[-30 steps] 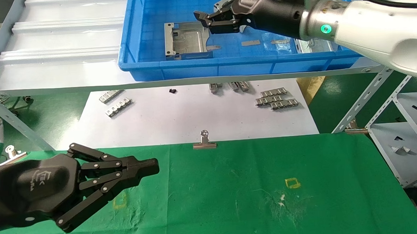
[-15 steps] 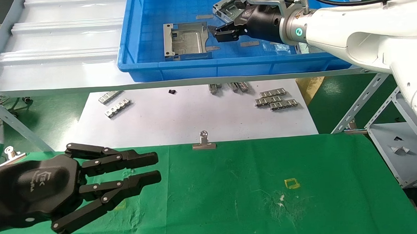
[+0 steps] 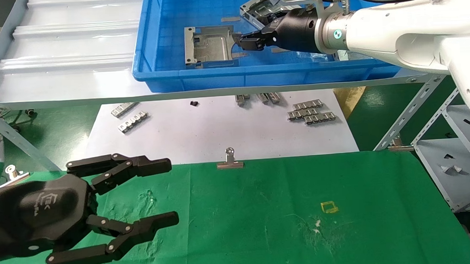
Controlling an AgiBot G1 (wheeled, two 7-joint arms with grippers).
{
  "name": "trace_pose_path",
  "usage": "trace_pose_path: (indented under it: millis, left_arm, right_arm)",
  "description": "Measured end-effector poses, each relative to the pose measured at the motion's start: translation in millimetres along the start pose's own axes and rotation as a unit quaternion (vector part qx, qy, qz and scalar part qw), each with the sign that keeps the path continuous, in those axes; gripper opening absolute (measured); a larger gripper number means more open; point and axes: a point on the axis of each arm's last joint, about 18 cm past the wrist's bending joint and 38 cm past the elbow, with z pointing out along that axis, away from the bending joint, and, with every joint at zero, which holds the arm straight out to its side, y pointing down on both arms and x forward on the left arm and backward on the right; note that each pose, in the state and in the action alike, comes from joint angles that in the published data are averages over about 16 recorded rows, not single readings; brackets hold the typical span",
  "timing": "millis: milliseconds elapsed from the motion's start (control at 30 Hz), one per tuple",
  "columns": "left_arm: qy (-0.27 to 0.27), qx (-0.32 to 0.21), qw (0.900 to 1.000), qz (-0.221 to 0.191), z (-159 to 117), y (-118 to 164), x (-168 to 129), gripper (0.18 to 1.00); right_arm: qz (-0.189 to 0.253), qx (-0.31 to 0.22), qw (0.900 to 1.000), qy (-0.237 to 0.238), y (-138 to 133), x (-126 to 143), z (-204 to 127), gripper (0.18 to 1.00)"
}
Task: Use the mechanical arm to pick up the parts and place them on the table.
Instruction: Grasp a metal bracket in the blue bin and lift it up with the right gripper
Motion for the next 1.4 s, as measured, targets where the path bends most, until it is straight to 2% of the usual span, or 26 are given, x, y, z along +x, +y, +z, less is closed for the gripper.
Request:
trace_pose_path:
  millis: [333,533,767,967,1233,1400]
  left_arm:
    - [0.000,0.000,1.0000,0.000,0,0,0,0.807]
    - [0.000,0.000,1.0000,0.000,0,0,0,0.903]
    - [0.000,0.000,1.0000,0.000,0,0,0,0.969]
    - [0.000,0.000,1.0000,0.000,0,0,0,0.994]
    - [0.000,0.000,1.0000,0.000,0,0,0,1.001]
    - [0.000,0.000,1.0000,0.000,0,0,0,1.001]
  right_arm:
    - [-0.008,0.003,1.000,0.017,-6,0,4,0.596]
    - [-0.015,0.009,0.999,0.030,-5,0,7,0.455]
    - [-0.023,0.012,0.999,0.034,-4,0,8,0.319]
    - [-0.031,0.023,0.998,0.050,-12,9,4,0.246]
    - [-0.055,0.042,0.995,0.075,-36,36,-14,0.203]
    - [-0.081,0.048,0.994,0.055,-46,50,-39,0.194]
